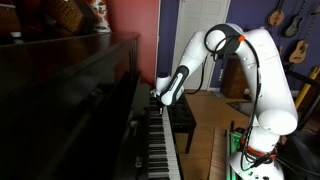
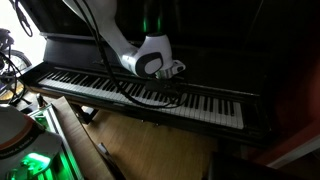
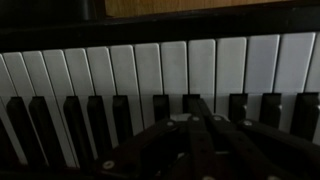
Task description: Press a black key on the right middle keys of the piano
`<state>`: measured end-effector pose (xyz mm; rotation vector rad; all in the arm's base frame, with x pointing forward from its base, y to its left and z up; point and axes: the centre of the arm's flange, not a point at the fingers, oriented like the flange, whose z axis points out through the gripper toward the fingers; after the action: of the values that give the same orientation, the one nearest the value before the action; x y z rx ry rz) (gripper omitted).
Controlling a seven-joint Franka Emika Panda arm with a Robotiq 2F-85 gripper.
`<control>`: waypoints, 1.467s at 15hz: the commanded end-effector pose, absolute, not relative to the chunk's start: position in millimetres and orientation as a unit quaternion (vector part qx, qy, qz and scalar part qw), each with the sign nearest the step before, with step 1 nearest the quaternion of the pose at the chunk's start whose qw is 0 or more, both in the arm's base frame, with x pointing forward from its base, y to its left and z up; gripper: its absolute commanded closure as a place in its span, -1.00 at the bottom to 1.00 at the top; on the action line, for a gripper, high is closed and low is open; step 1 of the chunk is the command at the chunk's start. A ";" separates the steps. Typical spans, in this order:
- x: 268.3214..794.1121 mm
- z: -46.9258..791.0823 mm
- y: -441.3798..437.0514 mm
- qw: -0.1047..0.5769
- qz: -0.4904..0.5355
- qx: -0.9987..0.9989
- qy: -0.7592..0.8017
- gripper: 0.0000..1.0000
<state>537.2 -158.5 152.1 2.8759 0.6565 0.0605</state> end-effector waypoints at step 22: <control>529.2 258.5 -152.2 0.105 0.032 0.974 0.199 -1.00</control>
<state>545.4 -156.0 240.9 2.8626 0.6079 0.1328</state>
